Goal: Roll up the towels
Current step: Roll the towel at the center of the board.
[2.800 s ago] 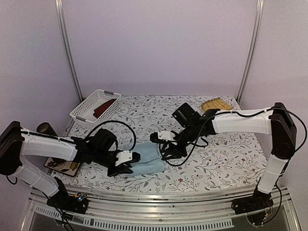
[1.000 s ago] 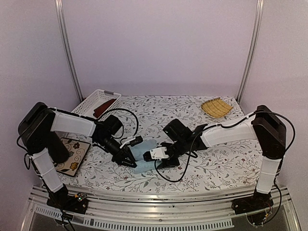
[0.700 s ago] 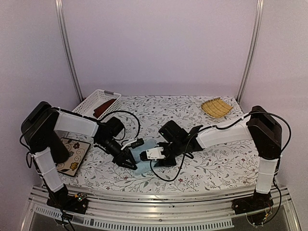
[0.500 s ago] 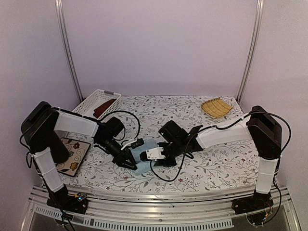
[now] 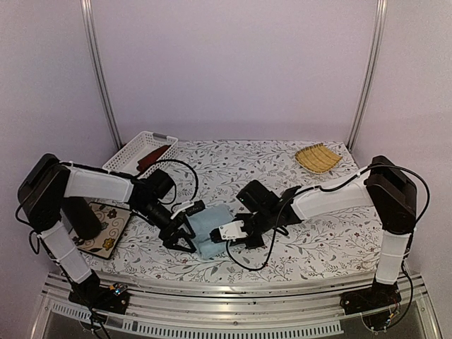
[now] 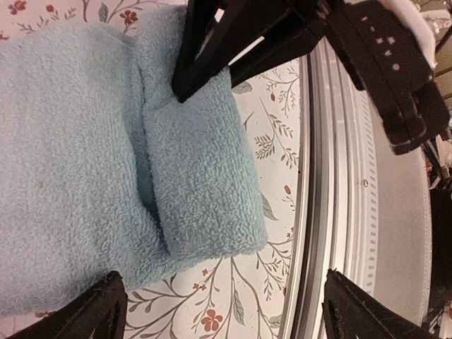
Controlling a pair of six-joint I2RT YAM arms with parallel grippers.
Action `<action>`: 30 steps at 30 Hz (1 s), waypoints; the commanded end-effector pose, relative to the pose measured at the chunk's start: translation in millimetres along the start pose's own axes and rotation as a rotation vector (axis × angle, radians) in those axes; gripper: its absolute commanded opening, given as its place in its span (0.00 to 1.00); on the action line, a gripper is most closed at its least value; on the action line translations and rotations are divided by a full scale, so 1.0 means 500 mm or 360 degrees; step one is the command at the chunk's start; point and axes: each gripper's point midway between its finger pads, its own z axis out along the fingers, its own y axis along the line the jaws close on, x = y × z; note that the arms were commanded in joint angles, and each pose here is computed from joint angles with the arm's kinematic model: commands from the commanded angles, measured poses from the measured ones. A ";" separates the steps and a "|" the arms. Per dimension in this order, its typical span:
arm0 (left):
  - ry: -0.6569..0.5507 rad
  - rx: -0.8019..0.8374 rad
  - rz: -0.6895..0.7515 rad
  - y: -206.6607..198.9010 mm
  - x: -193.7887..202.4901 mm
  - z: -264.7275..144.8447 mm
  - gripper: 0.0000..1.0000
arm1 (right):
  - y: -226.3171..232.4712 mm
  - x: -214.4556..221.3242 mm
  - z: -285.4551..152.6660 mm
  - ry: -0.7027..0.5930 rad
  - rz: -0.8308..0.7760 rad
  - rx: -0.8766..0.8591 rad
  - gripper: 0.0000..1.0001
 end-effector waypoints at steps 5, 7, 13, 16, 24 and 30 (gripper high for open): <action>-0.0122 -0.0212 0.0008 0.061 -0.039 -0.046 0.97 | -0.008 0.067 -0.096 0.0083 0.0212 0.0075 0.09; -0.0109 -0.0227 -0.0015 0.078 -0.042 -0.039 0.97 | -0.007 0.069 -0.130 0.0068 0.0181 0.0140 0.09; -0.0110 -0.0300 -0.0039 0.123 -0.071 -0.035 0.97 | 0.042 0.096 -0.135 0.0075 0.0188 0.0096 0.10; -0.0106 -0.0398 -0.0037 0.142 -0.092 -0.051 0.97 | 0.047 0.089 -0.121 0.0092 0.0199 0.0034 0.10; -0.0197 -0.0571 -0.0191 0.178 -0.120 -0.073 0.97 | 0.061 0.053 -0.075 0.0100 0.0301 -0.0206 0.10; -0.0446 -0.0739 -0.0253 0.175 -0.131 -0.110 0.97 | 0.077 0.041 -0.075 0.0089 0.0410 -0.0313 0.11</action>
